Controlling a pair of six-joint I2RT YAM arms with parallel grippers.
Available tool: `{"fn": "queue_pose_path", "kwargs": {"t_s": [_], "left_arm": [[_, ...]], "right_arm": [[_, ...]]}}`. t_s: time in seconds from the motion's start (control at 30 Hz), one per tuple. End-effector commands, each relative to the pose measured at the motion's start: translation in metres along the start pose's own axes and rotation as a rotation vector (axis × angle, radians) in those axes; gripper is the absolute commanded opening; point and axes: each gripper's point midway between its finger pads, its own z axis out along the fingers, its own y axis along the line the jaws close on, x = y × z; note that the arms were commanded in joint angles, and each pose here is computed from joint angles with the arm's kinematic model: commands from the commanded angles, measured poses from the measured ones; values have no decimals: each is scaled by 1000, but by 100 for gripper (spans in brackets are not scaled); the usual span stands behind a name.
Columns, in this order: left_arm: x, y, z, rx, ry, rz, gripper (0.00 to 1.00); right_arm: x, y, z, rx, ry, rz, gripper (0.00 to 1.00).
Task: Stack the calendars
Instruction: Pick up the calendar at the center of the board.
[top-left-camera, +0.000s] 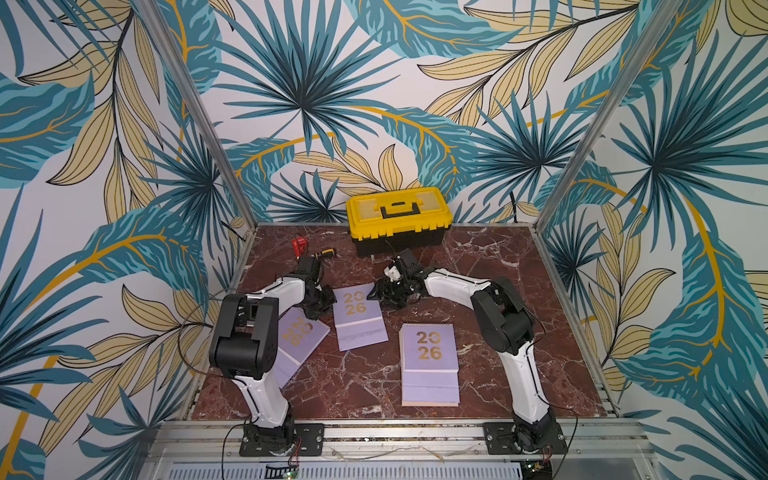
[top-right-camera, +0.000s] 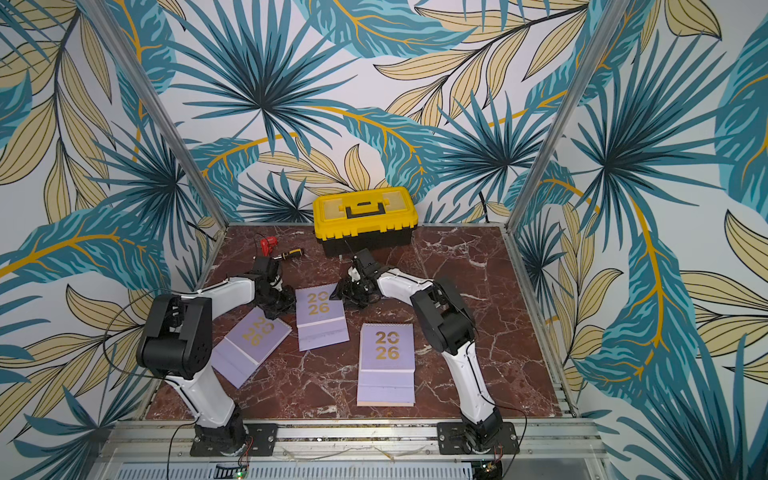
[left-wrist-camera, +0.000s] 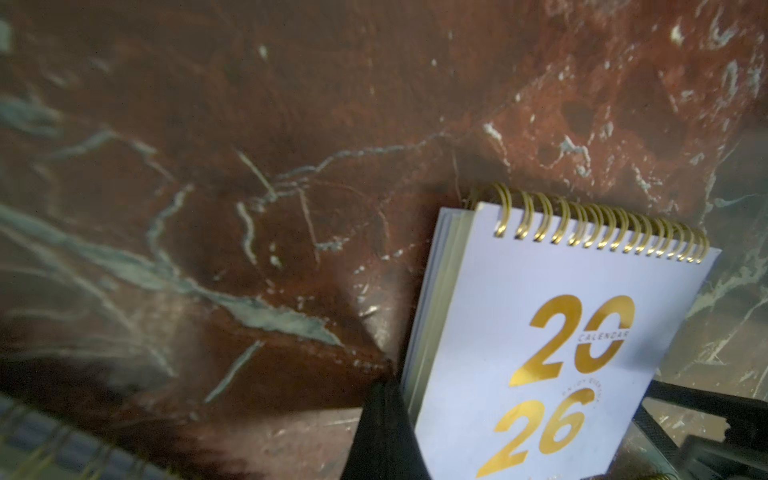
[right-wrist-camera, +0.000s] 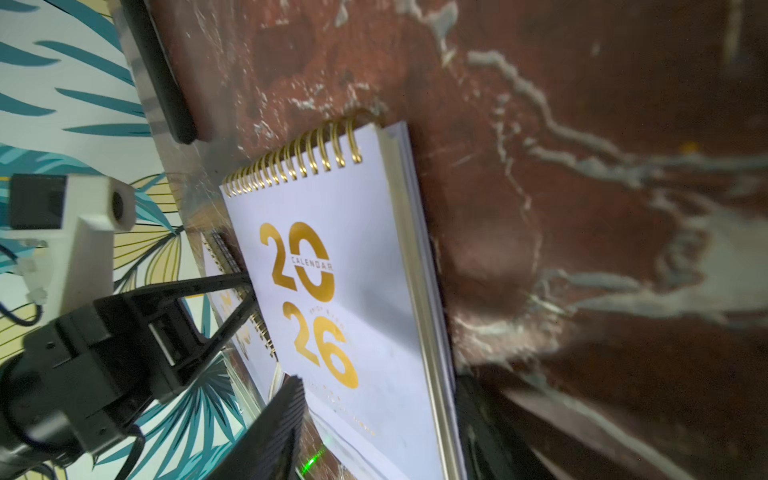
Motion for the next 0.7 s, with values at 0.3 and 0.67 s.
{"fn": "queue_pose_path", "kwargs": {"t_s": [0.3, 0.67], "left_arm": [[15, 3, 17, 8, 63, 5, 0], [9, -3, 15, 28, 57, 9, 0]], "right_arm": [[10, 98, -18, -444, 33, -89, 56], [15, 61, -15, -211, 18, -134, 43]]}}
